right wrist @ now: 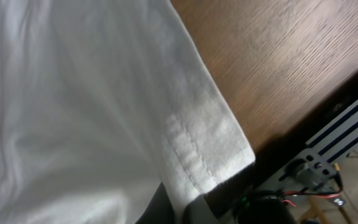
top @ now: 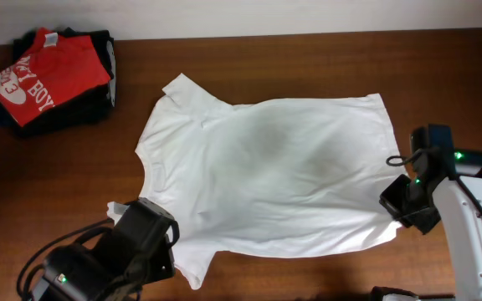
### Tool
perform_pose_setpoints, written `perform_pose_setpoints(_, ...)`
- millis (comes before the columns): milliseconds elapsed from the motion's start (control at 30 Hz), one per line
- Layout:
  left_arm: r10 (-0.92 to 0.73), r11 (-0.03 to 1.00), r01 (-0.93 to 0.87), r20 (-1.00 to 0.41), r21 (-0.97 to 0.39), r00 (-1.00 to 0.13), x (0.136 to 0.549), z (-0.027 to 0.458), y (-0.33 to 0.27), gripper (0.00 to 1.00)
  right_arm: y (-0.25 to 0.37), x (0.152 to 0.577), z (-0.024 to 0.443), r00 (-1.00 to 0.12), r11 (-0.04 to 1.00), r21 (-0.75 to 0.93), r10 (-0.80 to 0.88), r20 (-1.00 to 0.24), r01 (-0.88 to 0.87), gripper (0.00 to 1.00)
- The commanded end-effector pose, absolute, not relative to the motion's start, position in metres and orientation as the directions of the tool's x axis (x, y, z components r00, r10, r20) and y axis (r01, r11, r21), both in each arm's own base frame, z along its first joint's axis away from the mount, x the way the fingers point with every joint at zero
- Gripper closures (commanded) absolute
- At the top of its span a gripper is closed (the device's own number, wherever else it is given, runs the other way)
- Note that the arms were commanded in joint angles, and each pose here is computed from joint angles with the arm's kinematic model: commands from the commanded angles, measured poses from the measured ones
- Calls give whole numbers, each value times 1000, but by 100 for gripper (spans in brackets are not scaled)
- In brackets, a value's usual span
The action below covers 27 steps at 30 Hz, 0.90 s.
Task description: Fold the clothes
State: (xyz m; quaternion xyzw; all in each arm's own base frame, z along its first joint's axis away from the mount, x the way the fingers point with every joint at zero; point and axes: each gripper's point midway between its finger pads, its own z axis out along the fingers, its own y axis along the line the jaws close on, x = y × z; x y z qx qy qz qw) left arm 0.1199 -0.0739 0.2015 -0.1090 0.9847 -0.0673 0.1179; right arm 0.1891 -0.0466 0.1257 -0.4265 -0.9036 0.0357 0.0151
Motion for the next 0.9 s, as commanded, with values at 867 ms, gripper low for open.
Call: perform_pose_setpoints(867, -345, 759, -644, -779, 97, -524, 371, 164, -15, 99, -78, 308, 65, -700, 714, 1, 688, -192, 700, 96)
